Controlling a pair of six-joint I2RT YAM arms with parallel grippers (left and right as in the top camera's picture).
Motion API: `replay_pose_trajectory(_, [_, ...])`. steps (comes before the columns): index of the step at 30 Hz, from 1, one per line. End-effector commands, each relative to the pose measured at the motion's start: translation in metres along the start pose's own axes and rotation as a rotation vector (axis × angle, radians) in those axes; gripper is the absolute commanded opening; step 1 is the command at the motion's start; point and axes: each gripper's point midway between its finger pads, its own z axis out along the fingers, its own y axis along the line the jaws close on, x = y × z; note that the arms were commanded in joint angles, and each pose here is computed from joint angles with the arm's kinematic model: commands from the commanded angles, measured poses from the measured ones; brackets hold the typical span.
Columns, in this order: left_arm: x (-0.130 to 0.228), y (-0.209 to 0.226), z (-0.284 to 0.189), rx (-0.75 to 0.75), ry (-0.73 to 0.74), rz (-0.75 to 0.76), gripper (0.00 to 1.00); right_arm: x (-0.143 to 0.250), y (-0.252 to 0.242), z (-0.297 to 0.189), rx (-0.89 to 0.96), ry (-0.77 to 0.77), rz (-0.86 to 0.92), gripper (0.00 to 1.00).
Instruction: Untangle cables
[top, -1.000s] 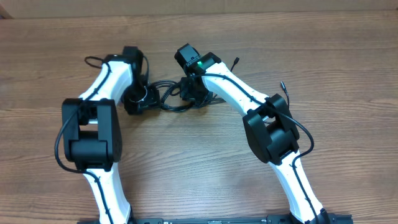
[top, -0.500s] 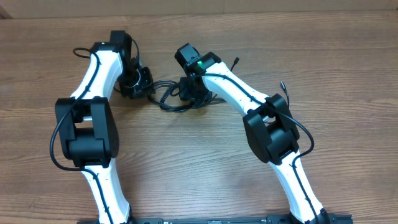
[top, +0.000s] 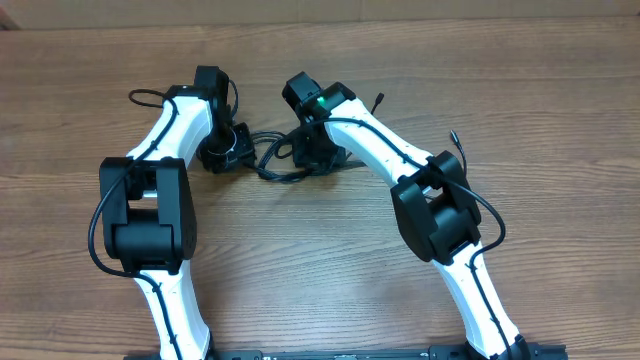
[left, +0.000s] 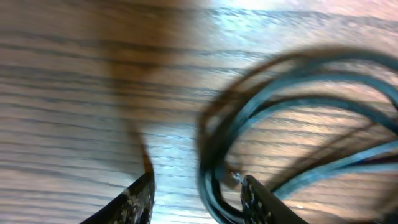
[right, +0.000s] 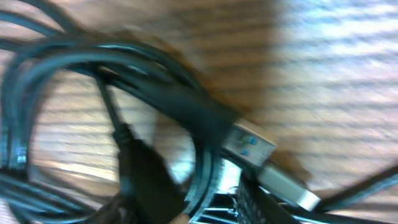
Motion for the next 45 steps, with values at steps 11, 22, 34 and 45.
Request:
replay_pose_trajectory(11, [0.012, 0.040, 0.032, -0.185, 0.008, 0.008, 0.47, -0.014, -0.019, -0.060, 0.090, -0.133, 0.031, 0.38])
replay_pose_trajectory(22, [0.029, 0.048, 0.050, -0.183, 0.040, 0.055, 0.04, -0.034, -0.017, -0.095, 0.031, -0.250, 0.054, 0.53])
replay_pose_trajectory(34, [0.021, -0.007, 0.032, 0.098, 0.063, 0.320, 0.04, -0.021, -0.012, -0.052, -0.040, -0.187, 0.071, 0.41])
replay_pose_trajectory(45, [0.013, -0.037, 0.012, 0.246, 0.029, 0.518, 0.04, 0.014, 0.009, -0.020, -0.205, -0.030, -0.029, 0.40])
